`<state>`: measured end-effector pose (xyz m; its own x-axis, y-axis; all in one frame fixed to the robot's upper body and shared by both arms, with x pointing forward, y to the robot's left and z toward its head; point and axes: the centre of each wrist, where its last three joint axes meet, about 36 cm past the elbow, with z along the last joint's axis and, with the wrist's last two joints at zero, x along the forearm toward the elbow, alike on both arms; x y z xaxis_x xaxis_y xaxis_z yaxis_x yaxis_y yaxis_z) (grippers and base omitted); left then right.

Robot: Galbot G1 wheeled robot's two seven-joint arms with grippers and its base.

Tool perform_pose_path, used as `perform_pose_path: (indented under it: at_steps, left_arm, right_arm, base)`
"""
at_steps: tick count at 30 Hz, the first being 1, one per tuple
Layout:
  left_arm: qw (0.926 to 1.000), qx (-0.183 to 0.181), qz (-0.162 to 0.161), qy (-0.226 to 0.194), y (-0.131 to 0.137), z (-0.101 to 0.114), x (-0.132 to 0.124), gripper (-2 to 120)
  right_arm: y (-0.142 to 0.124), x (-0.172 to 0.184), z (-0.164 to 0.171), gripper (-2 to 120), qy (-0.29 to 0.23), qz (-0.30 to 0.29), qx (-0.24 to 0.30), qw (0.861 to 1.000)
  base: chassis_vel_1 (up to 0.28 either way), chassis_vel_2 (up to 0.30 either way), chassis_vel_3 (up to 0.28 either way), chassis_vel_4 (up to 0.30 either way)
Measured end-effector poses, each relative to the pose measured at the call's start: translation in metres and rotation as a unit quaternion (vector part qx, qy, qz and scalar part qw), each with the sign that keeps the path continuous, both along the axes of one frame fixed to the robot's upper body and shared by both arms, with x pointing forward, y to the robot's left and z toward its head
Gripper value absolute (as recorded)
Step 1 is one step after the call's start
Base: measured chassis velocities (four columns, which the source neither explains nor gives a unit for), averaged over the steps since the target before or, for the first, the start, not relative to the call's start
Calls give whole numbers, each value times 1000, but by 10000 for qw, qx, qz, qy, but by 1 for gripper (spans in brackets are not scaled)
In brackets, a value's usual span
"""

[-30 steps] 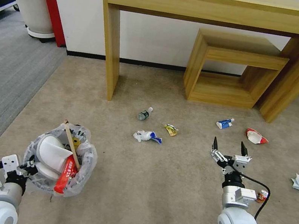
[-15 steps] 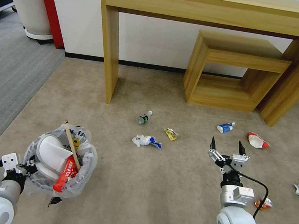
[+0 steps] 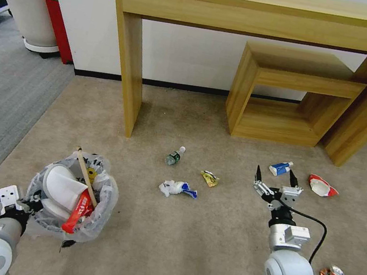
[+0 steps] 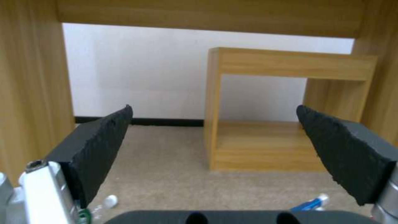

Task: Pick up the trash bin and place the garbage on the floor into it.

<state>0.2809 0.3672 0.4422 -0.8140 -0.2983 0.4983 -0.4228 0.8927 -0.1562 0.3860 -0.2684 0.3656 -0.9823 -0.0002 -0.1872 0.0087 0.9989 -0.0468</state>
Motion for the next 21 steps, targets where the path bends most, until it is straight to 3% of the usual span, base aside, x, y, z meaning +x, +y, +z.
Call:
perform_pose_path:
  at_steps: [7,21]
  left_arm:
    - [10000,18,9,3,3,5,-5,0]
    - [10000,41,-62,-38,-6,6,-8,0]
  right_arm:
    - [14,-4,-7,100,57,48,70,9999]
    - [-12,-5,6,100,-18,-37,-201,9998]
  base:
    - [0,0,0,0]
    - [0,0,0,0]
